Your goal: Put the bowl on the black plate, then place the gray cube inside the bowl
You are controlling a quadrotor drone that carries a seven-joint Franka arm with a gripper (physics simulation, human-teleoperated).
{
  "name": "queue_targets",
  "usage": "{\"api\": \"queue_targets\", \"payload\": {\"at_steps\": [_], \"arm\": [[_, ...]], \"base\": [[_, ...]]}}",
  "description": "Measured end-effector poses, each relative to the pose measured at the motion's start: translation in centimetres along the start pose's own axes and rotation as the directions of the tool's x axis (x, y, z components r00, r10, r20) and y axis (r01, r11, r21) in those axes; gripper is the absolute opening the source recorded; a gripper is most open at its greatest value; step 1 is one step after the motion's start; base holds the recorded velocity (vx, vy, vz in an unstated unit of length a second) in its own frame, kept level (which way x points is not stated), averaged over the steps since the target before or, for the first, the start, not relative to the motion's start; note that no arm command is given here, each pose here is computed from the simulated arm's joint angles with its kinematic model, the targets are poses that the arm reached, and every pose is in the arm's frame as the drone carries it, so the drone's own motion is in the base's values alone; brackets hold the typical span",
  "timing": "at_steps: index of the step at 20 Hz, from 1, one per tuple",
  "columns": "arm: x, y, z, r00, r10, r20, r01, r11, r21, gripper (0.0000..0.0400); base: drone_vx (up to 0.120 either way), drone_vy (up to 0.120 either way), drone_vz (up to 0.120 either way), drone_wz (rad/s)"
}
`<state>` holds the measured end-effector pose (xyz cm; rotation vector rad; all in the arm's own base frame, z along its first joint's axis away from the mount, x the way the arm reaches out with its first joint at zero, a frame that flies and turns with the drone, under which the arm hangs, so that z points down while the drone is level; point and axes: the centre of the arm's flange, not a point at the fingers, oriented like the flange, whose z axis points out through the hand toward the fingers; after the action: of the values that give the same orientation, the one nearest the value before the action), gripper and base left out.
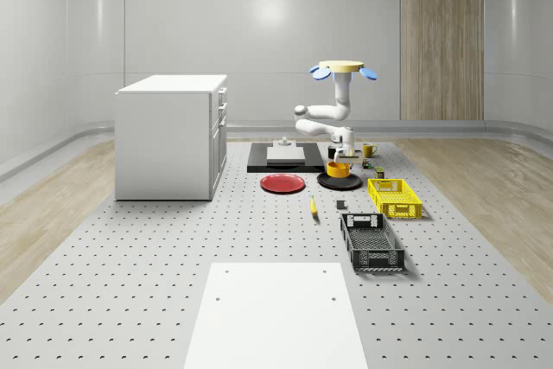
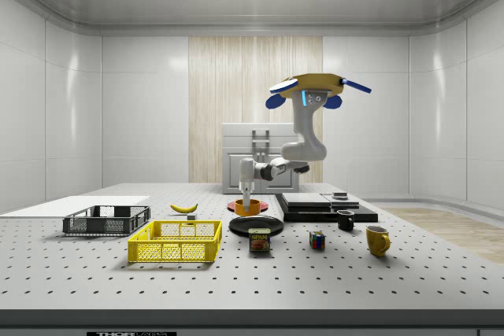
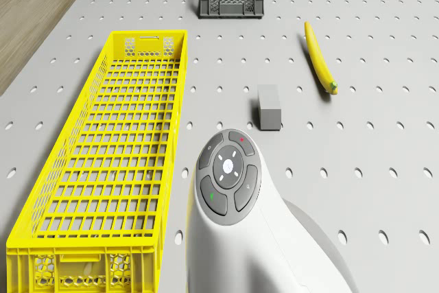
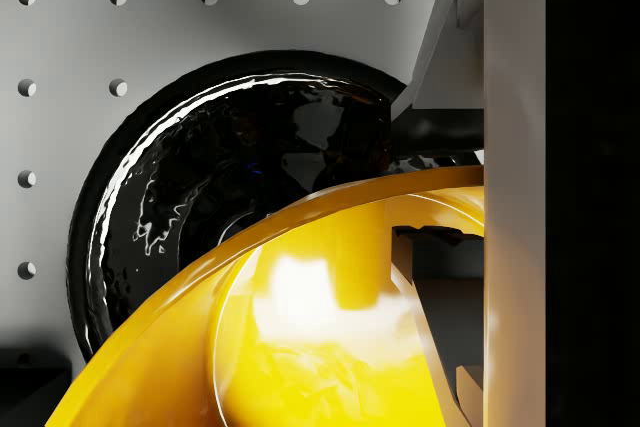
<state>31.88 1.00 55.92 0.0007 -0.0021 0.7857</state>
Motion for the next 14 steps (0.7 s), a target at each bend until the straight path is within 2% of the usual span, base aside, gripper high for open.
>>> {"api": "queue_targets", "payload": {"at_steps": [7, 14], "arm": [[0.0, 0.1, 2.2, 1.000, 0.000, 0.000, 0.000, 1.000, 0.000, 0.0100], [-1.2, 1.2, 3.3, 1.000, 0.000, 0.000, 0.000, 1.000, 0.000, 0.0100]], "base": [[0.000, 0.000, 0.000, 0.000], [0.000, 0.000, 0.000, 0.000]]}}
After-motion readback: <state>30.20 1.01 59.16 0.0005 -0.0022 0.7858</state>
